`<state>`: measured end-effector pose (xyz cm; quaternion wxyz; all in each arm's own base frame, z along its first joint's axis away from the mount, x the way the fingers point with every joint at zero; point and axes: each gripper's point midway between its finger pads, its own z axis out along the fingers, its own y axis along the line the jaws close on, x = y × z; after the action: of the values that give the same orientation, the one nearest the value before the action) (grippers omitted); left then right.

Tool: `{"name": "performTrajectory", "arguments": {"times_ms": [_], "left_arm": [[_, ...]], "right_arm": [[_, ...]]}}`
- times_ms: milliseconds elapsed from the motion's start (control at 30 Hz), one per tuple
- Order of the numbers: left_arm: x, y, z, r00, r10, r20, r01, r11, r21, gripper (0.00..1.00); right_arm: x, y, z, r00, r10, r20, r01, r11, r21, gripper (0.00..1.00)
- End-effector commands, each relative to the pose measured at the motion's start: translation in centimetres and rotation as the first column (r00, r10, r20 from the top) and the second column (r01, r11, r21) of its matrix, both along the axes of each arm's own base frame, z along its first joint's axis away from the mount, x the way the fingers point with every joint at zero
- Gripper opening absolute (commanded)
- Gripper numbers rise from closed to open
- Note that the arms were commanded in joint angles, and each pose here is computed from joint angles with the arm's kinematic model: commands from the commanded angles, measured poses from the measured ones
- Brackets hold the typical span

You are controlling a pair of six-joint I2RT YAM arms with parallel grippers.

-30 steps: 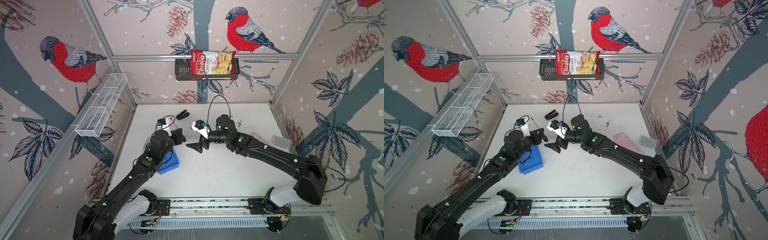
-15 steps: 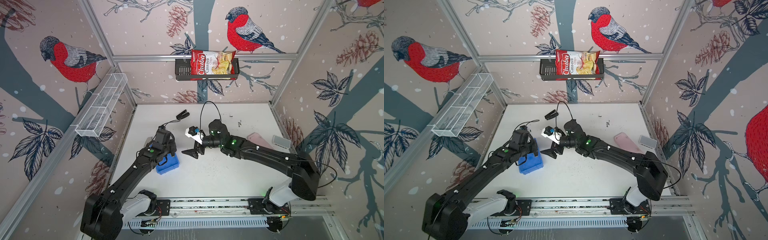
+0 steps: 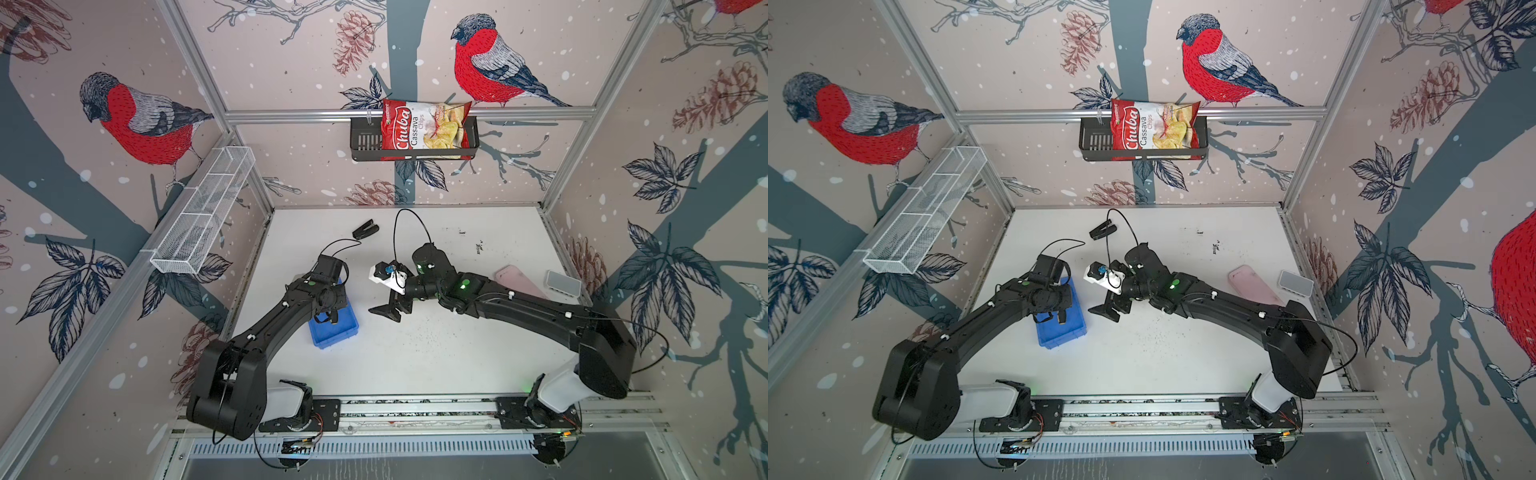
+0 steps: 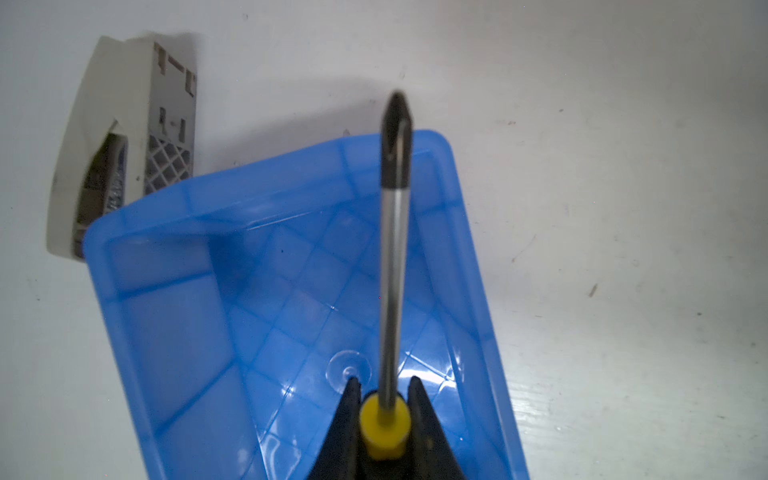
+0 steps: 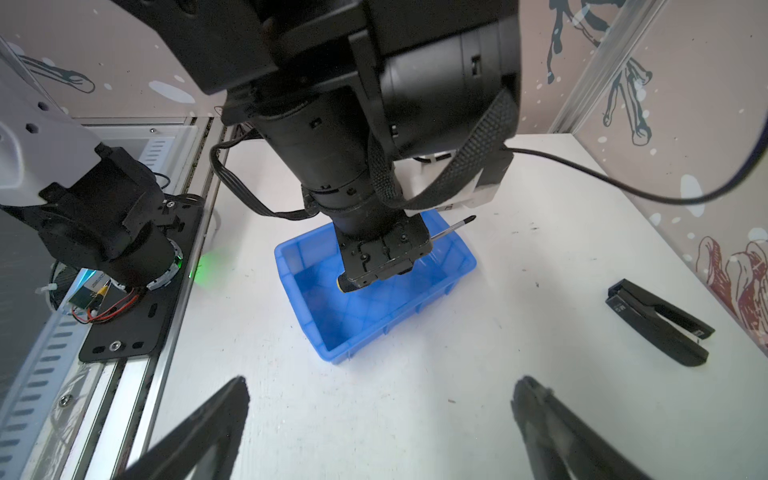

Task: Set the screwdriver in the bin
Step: 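Carry the screwdriver with the left gripper over the blue bin while the right gripper withdraws, then open the left gripper to drop the screwdriver into the blue bin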

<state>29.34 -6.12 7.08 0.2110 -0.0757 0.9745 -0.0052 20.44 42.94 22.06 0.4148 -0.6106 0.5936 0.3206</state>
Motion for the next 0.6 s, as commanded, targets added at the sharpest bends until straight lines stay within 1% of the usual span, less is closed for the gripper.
{"name": "performTrajectory", "arguments": {"times_ms": [0,167,333,467,567], "left_arm": [[-0.3,0.6,-0.8,0.999,-0.014,-0.047,0.016,0.999,0.045,0.00],[-0.9,0.6,-2.9,0.991,-0.013,-0.130,0.021,0.998,0.059,0.00],[-1.3,0.4,-4.2,0.982,-0.023,-0.188,0.034,0.998,0.055,0.00],[-1.5,0.3,-4.8,0.976,-0.025,-0.215,0.039,0.998,0.057,0.00],[-1.4,0.2,-4.8,0.975,-0.028,-0.222,0.041,0.998,0.055,0.00]], "right_arm": [[0.1,0.0,0.0,1.000,0.002,0.022,-0.002,1.000,-0.009,1.00],[0.1,-0.2,-0.4,1.000,-0.001,0.014,0.002,1.000,-0.022,1.00],[0.1,-0.4,-0.6,1.000,-0.011,0.014,0.011,0.999,-0.033,0.99],[0.2,-0.6,-0.7,1.000,-0.020,0.017,0.021,0.999,-0.038,1.00],[0.6,-0.8,-0.2,0.999,-0.034,0.014,0.034,0.999,-0.021,1.00]]}}
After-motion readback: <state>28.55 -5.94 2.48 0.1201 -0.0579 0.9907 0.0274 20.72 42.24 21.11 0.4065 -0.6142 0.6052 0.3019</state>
